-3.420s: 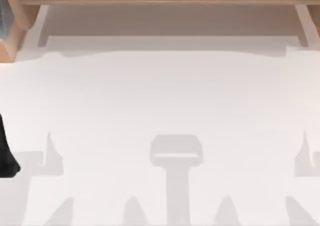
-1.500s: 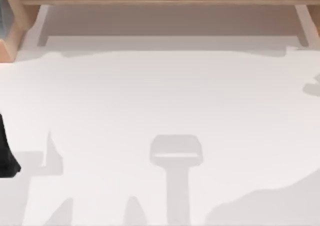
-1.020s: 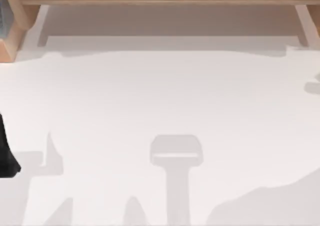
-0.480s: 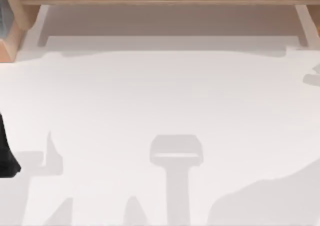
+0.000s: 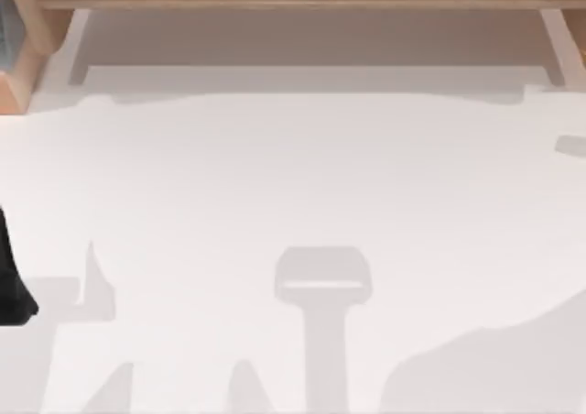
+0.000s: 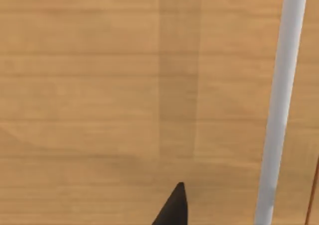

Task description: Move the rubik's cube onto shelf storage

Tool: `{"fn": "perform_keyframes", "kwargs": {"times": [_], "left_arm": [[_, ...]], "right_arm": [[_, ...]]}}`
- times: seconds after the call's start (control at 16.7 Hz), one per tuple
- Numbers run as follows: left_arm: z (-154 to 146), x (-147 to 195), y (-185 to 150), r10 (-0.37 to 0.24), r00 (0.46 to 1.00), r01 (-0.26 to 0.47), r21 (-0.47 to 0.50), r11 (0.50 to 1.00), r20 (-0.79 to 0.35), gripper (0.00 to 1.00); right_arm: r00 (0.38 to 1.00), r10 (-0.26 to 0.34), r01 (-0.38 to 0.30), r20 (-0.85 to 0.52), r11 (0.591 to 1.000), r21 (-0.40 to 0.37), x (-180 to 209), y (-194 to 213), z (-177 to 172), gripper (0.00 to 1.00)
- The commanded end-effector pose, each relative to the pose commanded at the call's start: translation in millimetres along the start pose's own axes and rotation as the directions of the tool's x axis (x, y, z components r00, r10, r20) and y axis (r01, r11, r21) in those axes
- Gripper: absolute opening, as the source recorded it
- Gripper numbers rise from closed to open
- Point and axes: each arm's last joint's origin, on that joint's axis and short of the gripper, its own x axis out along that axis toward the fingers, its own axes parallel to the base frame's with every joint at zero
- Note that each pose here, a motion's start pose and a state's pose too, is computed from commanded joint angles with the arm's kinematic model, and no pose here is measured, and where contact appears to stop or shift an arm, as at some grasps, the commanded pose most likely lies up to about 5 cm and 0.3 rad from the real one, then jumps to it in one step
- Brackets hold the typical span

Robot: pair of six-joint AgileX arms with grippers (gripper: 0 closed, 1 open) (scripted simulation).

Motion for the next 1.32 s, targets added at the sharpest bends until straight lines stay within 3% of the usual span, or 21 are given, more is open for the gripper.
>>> {"fn": "perform_keyframes", "kwargs": {"times": [0.3,0.36,0.96,1.32], "left_arm": [[0,0,0,0.0,1.0,0.0,0.0,1.0,0.0,1.0],[0,0,0,0.0,1.0,0.0,0.0,1.0,0.0,1.0],[0,0,0,0.0,1.0,0.0,0.0,1.0,0.0,1.0],[0,0,0,0.0,1.0,0.0,0.0,1.0,0.0,1.0]], "right_arm": [[1.0,0.0,0.0,0.0,1.0,0.0,0,0,0,0.02],[1.0,0.0,0.0,0.0,1.0,0.0,0,0,0,0.0],[1.0,0.002,-0.002,-0.004,1.0,0.004,-5,0,-2,0.0],[1.0,0.011,-0.011,-0.004,1.0,0.009,-53,2,-1,0.0]]}}
